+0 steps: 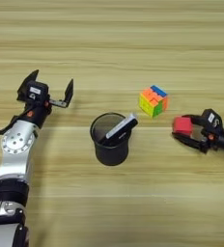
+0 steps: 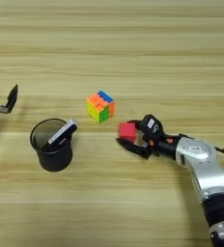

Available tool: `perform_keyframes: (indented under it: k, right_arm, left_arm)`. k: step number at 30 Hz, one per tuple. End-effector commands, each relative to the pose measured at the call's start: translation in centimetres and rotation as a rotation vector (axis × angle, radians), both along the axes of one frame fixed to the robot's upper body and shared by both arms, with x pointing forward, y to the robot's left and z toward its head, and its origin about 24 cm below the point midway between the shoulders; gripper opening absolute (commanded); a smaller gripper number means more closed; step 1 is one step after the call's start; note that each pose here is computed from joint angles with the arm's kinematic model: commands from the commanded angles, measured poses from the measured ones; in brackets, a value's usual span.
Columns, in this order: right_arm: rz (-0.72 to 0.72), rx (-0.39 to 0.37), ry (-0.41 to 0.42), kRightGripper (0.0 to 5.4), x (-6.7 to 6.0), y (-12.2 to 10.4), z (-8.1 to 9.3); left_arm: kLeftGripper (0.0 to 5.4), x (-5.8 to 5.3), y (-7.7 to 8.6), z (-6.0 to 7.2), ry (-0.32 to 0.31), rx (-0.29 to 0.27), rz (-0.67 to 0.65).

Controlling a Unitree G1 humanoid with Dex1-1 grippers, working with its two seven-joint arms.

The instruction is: Move the objects on the table

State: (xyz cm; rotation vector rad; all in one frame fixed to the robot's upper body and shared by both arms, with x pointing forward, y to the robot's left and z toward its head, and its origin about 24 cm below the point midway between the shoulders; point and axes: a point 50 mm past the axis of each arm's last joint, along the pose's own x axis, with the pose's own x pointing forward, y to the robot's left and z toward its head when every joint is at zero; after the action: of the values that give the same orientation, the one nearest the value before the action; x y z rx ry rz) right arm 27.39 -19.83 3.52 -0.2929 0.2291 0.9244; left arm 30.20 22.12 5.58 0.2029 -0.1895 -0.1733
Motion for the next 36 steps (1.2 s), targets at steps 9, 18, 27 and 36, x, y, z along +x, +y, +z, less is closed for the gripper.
perform_keyframes:
  k: [9, 18, 27, 36]
  right_arm:
    - [0.017, 0.028, -0.127, 4.86, 0.4, 0.2, 3.1]
    - [0.126, 0.127, -0.232, 5.38, -0.9, 2.0, 7.4]
    - [0.280, 0.221, -0.250, 5.38, -2.5, 5.3, 9.6]
    - [0.367, 0.257, -0.192, 5.38, -2.9, 8.0, 8.9]
  left_arm:
    - [5.40, 0.2, -0.3, 0.1, -0.004, 0.004, -0.006]
    - [5.40, 0.3, -0.5, 0.1, -0.005, 0.005, -0.009]
    - [5.40, 0.5, -0.8, 0.1, -0.011, 0.005, -0.017]
    - [5.40, 0.4, -1.0, 0.1, -0.017, 0.001, -0.020]
